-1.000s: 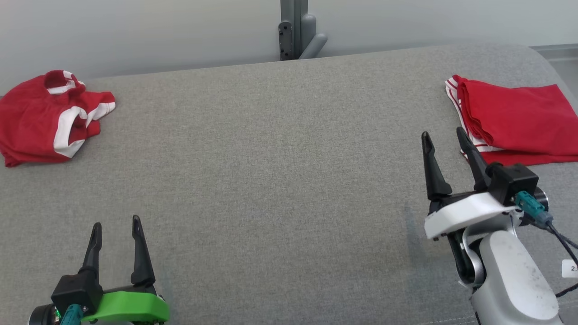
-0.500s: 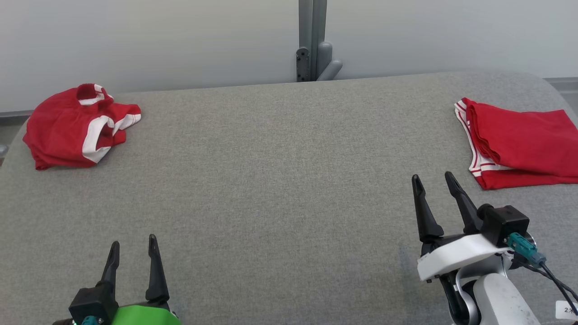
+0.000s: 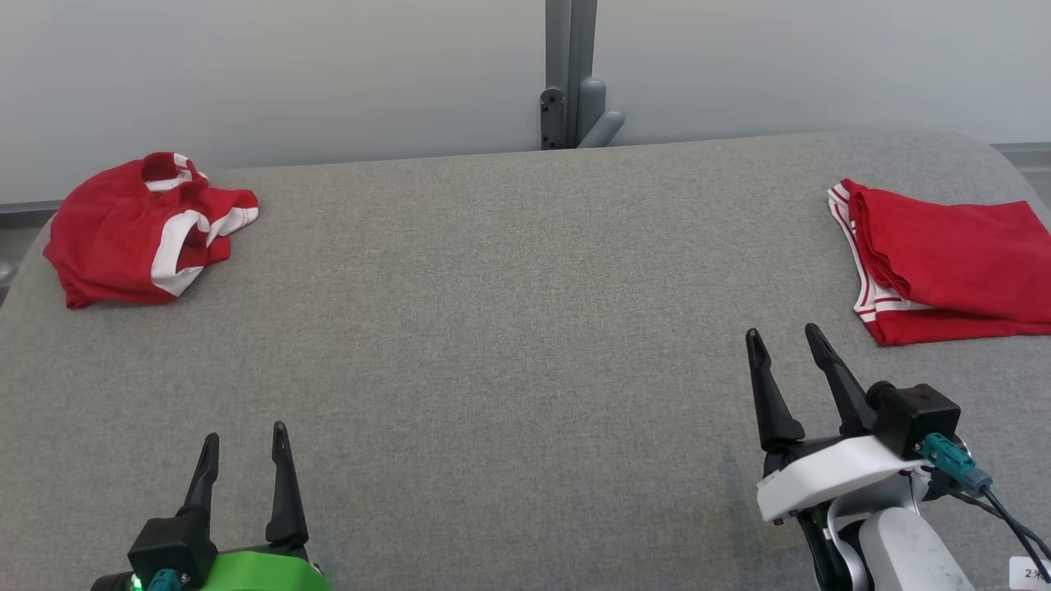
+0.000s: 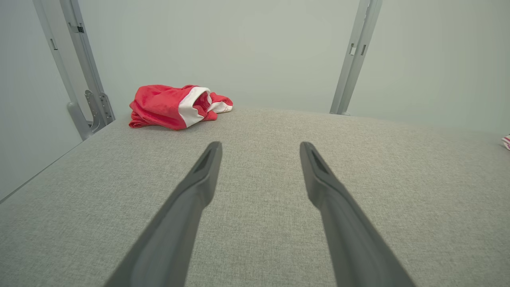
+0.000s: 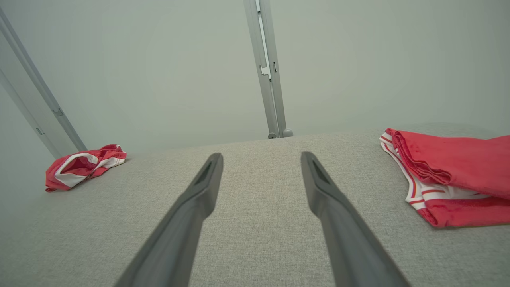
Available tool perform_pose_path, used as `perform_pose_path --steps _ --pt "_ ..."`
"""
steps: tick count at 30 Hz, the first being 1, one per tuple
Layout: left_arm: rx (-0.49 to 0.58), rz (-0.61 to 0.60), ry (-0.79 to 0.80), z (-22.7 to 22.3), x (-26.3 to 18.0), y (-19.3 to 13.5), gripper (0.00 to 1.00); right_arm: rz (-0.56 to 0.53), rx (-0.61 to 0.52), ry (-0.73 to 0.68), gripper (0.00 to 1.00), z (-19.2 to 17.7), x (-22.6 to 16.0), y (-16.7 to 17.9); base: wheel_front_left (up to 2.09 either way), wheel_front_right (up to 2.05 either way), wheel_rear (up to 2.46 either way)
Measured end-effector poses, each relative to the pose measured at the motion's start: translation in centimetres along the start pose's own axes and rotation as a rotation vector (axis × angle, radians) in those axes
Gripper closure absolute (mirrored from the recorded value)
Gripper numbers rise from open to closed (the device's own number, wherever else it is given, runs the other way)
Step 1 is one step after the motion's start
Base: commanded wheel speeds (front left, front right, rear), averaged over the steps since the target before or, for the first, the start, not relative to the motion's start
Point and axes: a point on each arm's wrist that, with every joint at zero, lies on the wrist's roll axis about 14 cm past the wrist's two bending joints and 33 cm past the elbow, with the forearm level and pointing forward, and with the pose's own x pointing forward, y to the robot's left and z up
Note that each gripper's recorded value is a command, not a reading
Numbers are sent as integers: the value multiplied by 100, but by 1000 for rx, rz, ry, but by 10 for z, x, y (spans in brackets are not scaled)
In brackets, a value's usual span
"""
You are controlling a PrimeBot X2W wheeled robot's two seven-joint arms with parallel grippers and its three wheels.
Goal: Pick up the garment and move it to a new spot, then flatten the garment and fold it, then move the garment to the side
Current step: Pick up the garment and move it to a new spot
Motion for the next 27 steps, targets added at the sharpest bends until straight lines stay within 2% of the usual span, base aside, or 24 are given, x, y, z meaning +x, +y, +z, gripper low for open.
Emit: perform_pose_path --steps 13,27 --pt "5 48 -25 8 -8 15 0 54 18 12 0 -6 7 19 0 0 0" --pt "32 302 -58 19 -73 91 0 259 65 76 0 -31 28 91 0 0 0"
